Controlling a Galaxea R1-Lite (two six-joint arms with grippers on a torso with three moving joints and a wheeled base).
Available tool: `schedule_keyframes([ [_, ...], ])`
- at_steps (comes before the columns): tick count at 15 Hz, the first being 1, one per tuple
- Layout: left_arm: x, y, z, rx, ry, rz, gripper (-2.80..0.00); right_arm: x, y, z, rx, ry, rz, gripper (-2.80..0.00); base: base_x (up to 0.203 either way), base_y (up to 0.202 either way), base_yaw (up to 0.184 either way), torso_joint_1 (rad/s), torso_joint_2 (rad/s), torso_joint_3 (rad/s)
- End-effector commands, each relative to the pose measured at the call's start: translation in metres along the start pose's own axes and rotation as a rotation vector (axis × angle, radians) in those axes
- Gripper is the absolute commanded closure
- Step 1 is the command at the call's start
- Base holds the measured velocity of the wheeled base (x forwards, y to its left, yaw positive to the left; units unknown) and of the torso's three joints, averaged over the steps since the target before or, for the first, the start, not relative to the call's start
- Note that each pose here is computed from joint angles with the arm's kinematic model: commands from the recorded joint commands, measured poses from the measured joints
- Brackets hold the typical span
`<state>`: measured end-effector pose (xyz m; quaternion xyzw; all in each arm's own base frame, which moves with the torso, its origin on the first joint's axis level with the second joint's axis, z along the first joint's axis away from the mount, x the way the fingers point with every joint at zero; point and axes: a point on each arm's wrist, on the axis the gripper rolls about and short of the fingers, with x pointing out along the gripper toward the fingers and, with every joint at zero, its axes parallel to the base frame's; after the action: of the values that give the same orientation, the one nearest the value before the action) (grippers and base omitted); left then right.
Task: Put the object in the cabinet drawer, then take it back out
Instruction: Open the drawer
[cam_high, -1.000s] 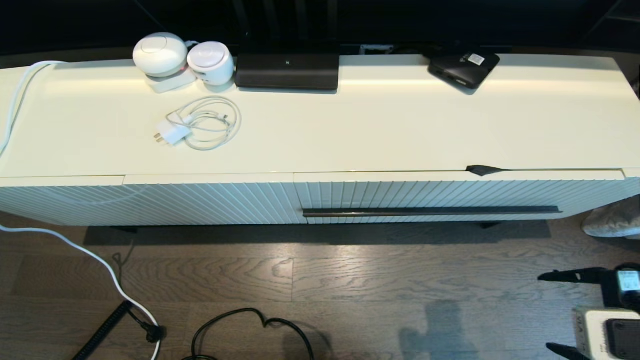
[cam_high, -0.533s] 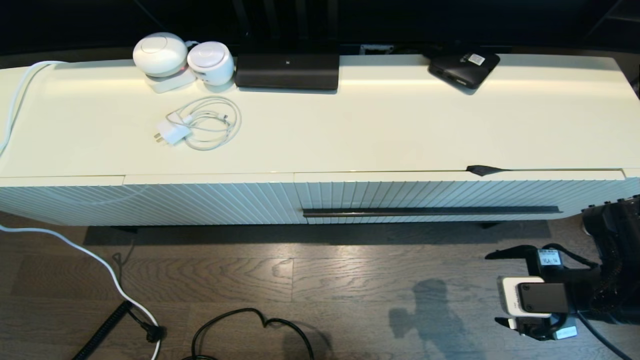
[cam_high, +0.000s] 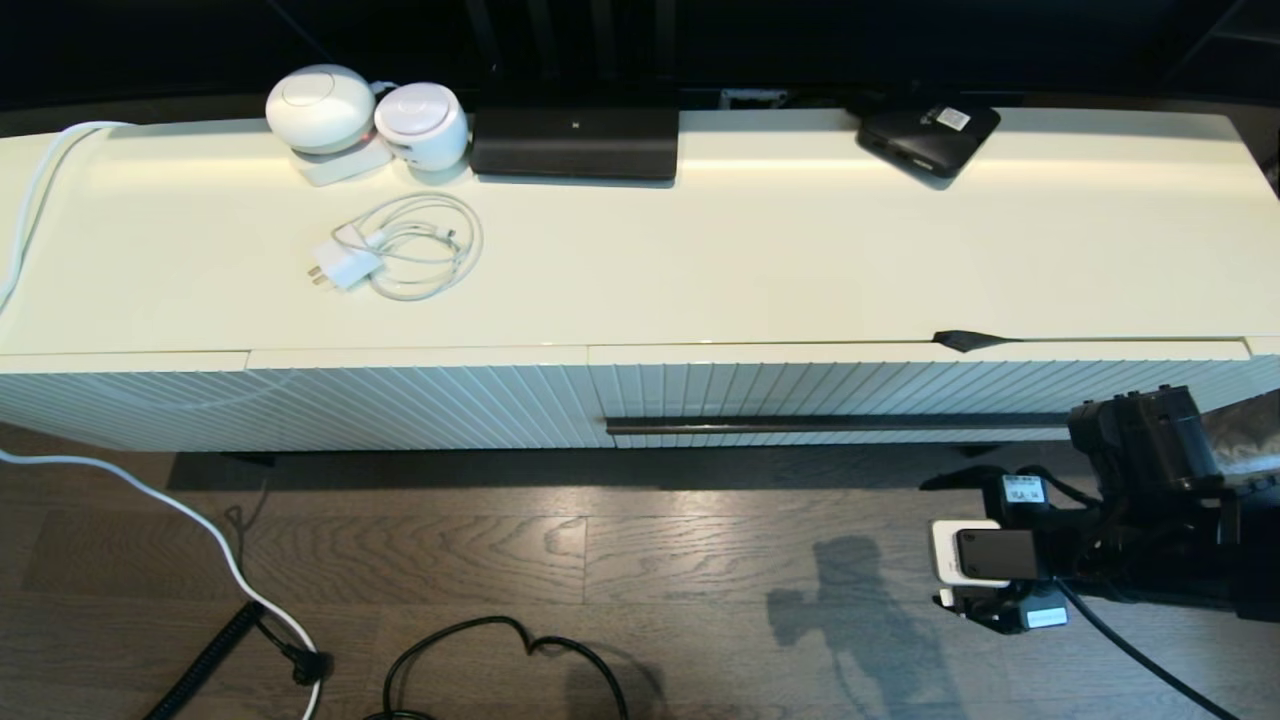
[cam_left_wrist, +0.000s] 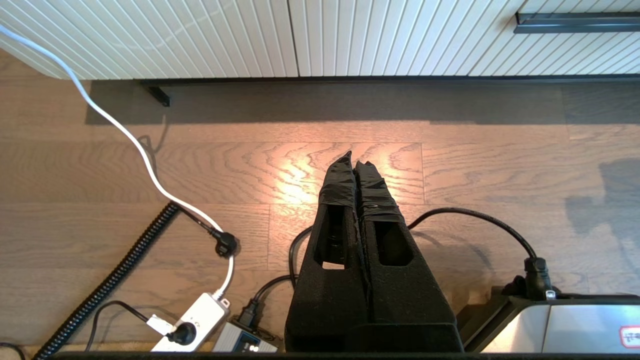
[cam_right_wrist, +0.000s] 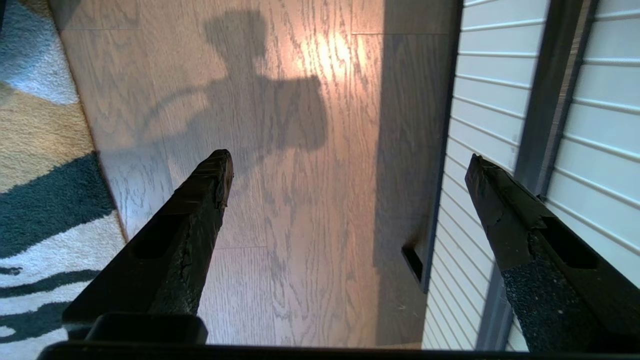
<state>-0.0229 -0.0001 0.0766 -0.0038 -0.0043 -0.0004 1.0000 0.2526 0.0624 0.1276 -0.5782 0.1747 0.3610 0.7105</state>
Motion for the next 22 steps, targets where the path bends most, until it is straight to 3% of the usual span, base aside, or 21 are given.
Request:
schedule_keyframes([
  [1,0.0,0.0,0.0,0.0,-0.001,0.001,0.0,0.013,0.003,-0.003,-0.002,0.007,0.031,-2.8,0.0,0.0,0.0,0.0,0.0,0.0],
  [8,0.0,0.0,0.0,0.0,0.001,-0.001,0.0,0.032,-0.003,-0.007,-0.001,0.029,0.003,-2.8,0.0,0.0,0.0,0.0,0.0,0.0],
  [13,0.0,0.0,0.0,0.0,-0.001,-0.001,0.0,0.038,-0.014,-0.015,-0.004,0.036,-0.069,-2.8,0.0,0.0,0.0,0.0,0.0,0.0],
  [17,0.0,0.0,0.0,0.0,-0.001,0.001,0.0,0.034,-0.029,-0.014,-0.052,0.031,-0.146,-2.8,0.0,0.0,0.0,0.0,0.0,0.0],
  [22,0.0,0.0,0.0,0.0,-0.001,0.0,0.0,0.047,-0.027,-0.016,-0.069,0.032,-0.14,-2.8,0.0,0.0,0.0,0.0,0.0,0.0],
])
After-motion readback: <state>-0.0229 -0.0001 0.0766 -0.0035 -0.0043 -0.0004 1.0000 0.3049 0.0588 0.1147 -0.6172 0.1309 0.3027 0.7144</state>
